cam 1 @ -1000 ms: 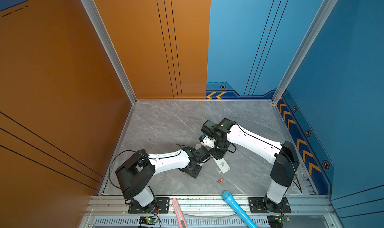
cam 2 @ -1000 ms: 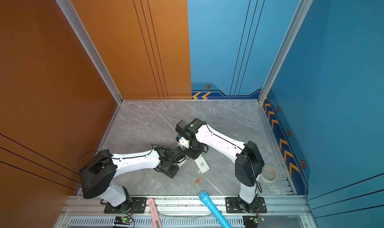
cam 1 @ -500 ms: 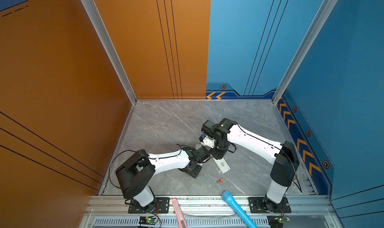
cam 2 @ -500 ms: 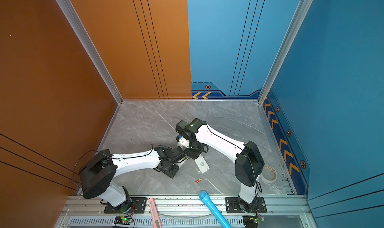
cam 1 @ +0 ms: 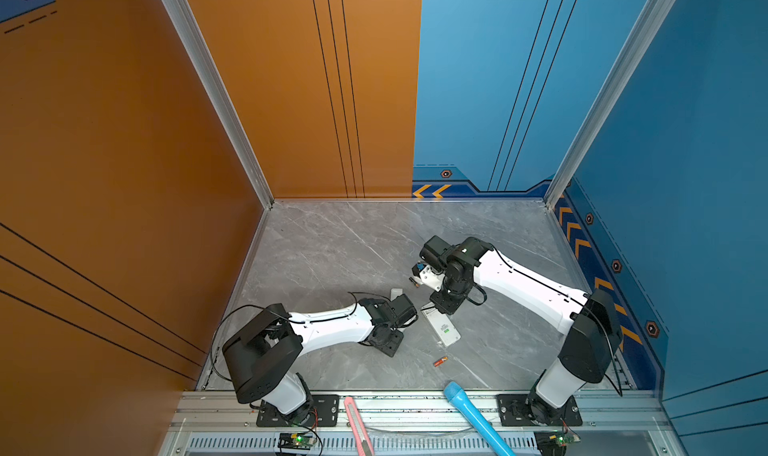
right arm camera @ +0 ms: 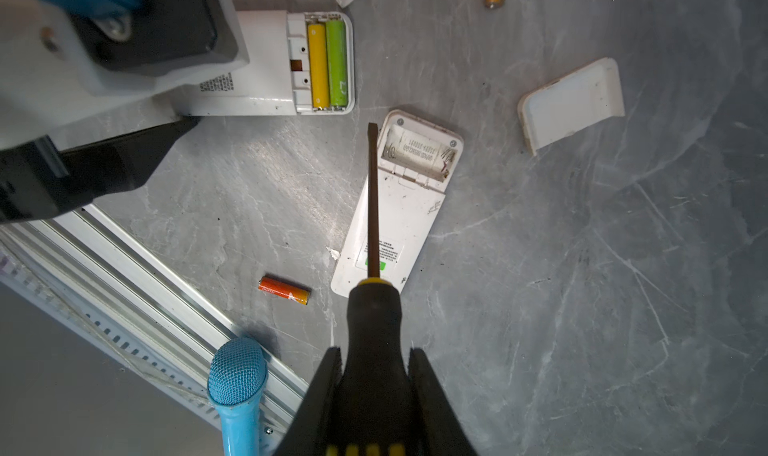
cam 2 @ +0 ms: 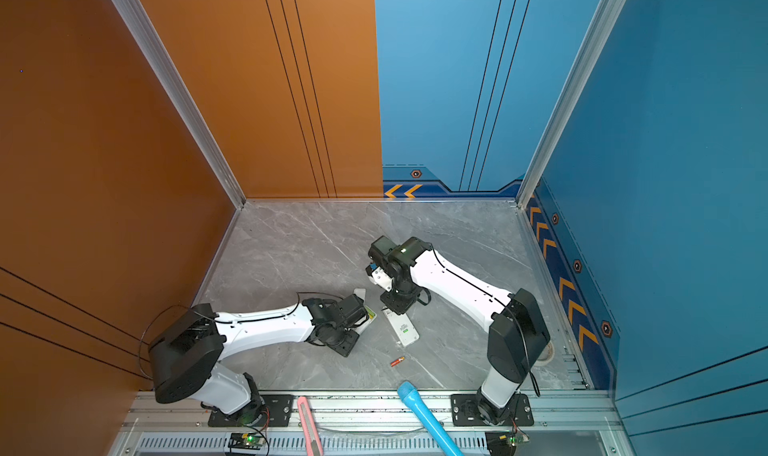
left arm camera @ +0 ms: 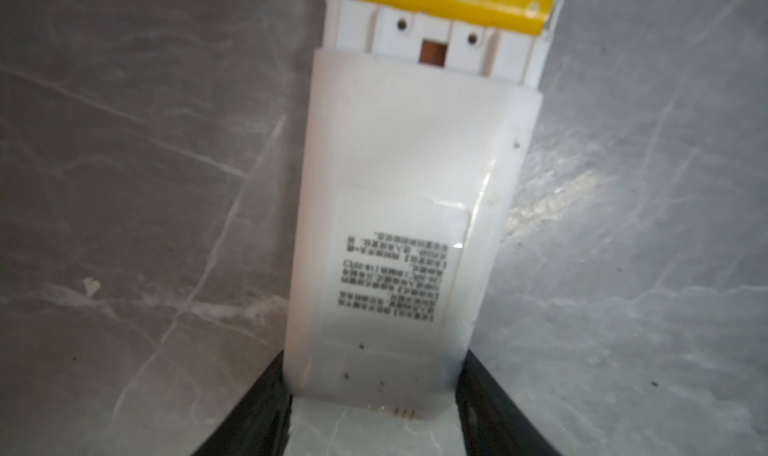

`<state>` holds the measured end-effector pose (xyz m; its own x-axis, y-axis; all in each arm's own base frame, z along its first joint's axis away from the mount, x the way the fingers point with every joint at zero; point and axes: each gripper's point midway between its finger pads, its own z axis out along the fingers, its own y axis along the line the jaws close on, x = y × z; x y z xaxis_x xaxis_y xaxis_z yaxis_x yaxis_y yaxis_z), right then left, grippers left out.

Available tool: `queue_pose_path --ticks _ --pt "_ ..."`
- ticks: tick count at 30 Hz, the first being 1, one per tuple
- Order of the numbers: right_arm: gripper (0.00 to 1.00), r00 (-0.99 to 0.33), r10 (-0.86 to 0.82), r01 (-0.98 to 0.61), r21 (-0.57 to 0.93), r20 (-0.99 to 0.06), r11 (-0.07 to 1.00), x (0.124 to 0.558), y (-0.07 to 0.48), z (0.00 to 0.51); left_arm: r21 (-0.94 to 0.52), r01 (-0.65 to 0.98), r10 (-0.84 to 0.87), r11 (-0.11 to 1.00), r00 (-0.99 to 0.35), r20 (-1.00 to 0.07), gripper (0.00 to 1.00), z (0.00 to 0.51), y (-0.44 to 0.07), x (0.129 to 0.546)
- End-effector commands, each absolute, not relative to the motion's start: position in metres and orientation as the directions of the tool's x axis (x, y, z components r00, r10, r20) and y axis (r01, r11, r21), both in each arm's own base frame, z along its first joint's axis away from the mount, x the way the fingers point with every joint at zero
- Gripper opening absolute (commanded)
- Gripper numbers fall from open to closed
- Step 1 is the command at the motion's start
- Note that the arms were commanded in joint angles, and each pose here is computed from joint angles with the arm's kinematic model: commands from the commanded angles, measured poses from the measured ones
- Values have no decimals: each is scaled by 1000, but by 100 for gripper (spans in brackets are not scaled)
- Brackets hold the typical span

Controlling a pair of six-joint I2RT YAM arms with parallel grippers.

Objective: Unload the batteries from the remote control
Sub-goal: 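Bring the screwdriver tip to the battery compartment with the right gripper, then insert the screwdriver tip beside the green battery with the right gripper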

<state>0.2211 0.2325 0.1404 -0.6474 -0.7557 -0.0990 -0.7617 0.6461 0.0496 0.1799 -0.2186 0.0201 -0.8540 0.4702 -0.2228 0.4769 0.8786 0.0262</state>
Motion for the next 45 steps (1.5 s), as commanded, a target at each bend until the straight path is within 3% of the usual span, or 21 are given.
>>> queue_pose_path --ticks 1,8,20,29,40,45 --pt "0 -631 -766 -775 66 -121 628 218 234 142 43 462 459 886 -857 -235 69 13 -211 179" --pt "0 -598 -792 -802 100 -121 589 215 244 139 -8 430 410 903 -866 -286 69 13 -207 179" --pt "0 -582 -809 -813 86 -81 576 213 247 129 -48 444 407 895 -855 -321 52 11 -206 176" --pt "0 -583 -807 -812 59 -92 580 224 251 131 -41 480 439 876 -831 -341 45 15 -207 176" --pt "0 -582 -803 -813 57 -129 579 225 252 144 -10 500 464 866 -811 -356 43 16 -207 175" --pt "0 -578 -811 -816 57 -94 575 222 248 137 -9 502 466 865 -810 -355 42 15 -207 175"
